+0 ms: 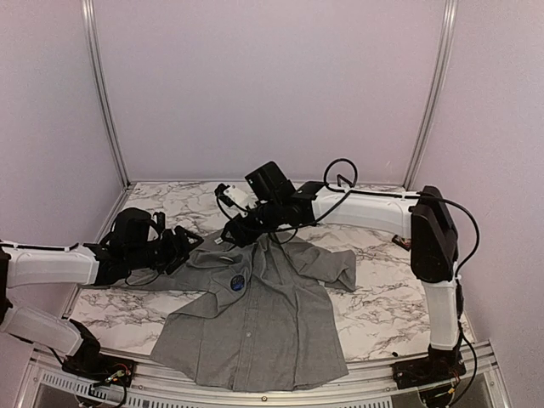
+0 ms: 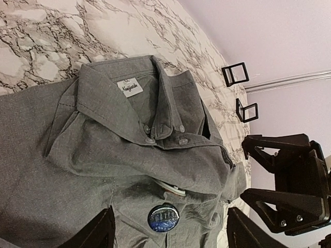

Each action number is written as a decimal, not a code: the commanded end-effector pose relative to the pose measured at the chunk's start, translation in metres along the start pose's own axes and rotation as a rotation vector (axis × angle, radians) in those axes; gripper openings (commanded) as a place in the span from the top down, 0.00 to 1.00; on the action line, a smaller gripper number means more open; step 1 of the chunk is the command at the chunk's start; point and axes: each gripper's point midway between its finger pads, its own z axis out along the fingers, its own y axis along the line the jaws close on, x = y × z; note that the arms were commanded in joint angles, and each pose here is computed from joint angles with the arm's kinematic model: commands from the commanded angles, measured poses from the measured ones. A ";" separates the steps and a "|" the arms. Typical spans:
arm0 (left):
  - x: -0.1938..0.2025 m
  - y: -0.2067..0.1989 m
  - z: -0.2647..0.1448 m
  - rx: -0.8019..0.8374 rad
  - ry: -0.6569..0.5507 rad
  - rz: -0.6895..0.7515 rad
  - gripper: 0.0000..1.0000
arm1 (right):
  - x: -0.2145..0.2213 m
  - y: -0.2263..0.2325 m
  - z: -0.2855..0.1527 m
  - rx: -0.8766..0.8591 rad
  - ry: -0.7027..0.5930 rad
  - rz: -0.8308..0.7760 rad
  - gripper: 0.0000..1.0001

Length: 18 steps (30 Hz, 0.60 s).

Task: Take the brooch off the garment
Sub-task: Adjust the crumpled clothing at the center of the board, then hold the crumpled clothing at the center of the board.

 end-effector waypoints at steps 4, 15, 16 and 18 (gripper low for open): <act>0.012 0.003 0.008 0.012 0.030 -0.066 0.25 | 0.037 -0.013 0.016 0.090 0.147 -0.197 0.45; 0.033 0.009 0.022 0.020 0.078 -0.147 0.29 | 0.059 0.004 0.027 0.036 0.191 -0.172 0.70; 0.034 0.009 0.022 0.024 0.081 -0.154 0.29 | 0.060 0.007 0.027 0.027 0.191 -0.169 0.72; 0.036 0.009 0.025 0.027 0.087 -0.165 0.31 | 0.063 0.012 0.029 0.007 0.193 -0.157 0.80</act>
